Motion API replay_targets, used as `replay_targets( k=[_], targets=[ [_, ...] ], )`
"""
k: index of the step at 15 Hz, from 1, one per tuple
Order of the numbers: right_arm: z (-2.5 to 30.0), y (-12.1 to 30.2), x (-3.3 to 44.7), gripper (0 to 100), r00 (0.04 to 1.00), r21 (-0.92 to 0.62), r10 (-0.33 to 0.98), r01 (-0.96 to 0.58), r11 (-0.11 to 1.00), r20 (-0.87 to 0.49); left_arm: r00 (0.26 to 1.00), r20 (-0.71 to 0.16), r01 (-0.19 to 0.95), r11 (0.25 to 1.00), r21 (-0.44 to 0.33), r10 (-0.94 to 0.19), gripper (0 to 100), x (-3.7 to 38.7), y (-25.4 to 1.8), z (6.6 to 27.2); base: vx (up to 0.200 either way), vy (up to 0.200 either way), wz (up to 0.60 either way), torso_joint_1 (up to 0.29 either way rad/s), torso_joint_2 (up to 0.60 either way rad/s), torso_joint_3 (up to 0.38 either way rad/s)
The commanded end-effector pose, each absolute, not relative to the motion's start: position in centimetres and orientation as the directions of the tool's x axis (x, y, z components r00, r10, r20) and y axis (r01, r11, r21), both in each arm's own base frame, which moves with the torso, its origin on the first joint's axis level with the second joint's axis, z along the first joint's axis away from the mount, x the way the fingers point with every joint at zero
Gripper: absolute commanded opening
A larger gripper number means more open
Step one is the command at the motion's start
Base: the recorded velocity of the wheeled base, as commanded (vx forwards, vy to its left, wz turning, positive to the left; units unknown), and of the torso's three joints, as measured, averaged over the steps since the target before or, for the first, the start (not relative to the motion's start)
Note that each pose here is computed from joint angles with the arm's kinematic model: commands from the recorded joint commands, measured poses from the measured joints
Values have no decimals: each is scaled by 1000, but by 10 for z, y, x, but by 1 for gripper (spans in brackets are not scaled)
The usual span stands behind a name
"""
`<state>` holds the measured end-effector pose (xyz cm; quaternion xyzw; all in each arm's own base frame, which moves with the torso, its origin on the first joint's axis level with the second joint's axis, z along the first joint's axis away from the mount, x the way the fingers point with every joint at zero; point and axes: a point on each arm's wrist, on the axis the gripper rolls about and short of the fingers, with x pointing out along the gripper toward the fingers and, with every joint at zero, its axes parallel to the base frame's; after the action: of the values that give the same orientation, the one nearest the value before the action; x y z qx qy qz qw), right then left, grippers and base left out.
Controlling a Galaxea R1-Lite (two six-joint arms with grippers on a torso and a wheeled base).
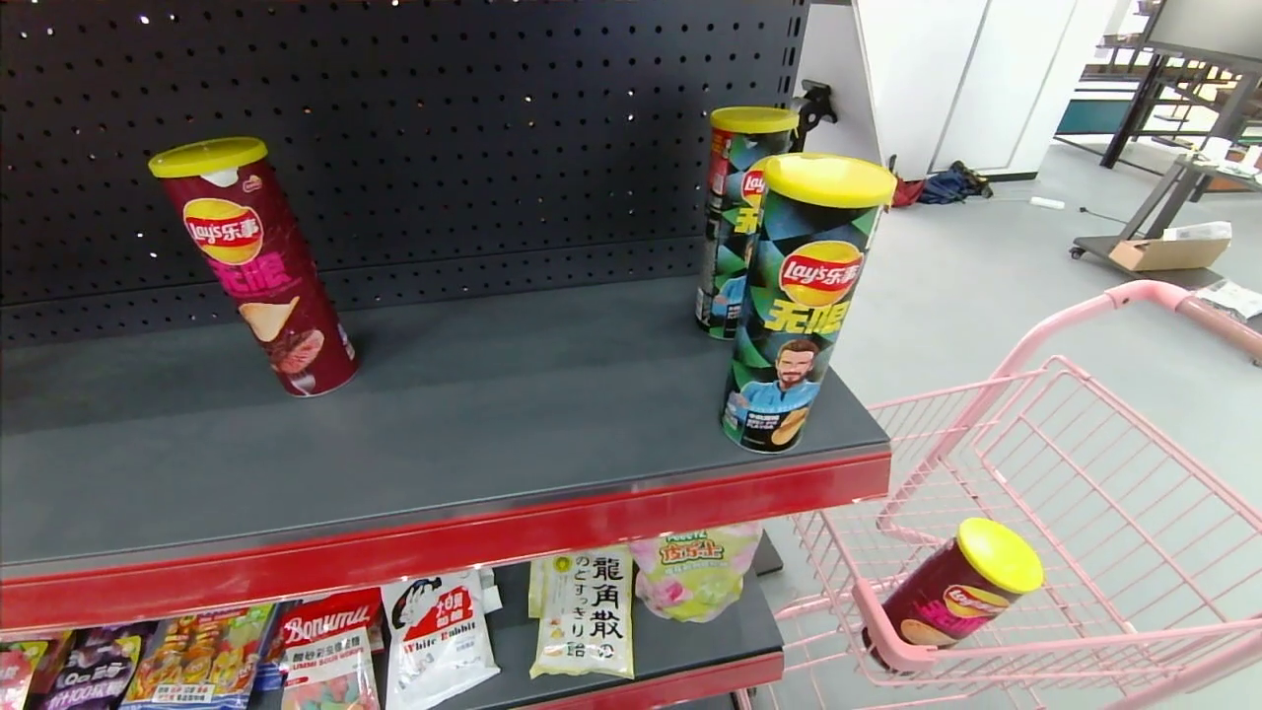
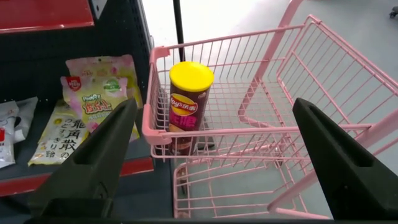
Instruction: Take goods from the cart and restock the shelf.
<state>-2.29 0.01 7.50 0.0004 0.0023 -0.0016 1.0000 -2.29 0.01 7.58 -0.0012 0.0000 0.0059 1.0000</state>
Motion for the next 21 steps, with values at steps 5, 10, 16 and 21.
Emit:
replay_targets(
  k=[5, 10, 16, 21],
  targets=[
    [76, 0, -22, 100, 1000, 0, 3, -3, 1000, -15, 1000, -2, -12, 1000, -5, 12, 100, -23, 0, 76, 0, 0, 0, 0, 0, 0],
    [236, 1, 32, 100, 998, 282, 52, -43, 958, -25, 1000, 0, -12, 1000, -3, 12, 100, -23, 0, 76, 0, 0, 0, 0, 0, 0],
    [131, 13, 93, 100, 894, 206, 156, -74, 976, -419, 1000, -2, -14, 1000, -3, 14, 100, -23, 0, 76, 0, 0, 0, 0, 0, 0],
    [97, 14, 91, 100, 829, 205, 161, -57, 977, -536, 1000, 0, -14, 1000, -3, 14, 100, -23, 0, 76, 0, 0, 0, 0, 0, 0]
  ],
)
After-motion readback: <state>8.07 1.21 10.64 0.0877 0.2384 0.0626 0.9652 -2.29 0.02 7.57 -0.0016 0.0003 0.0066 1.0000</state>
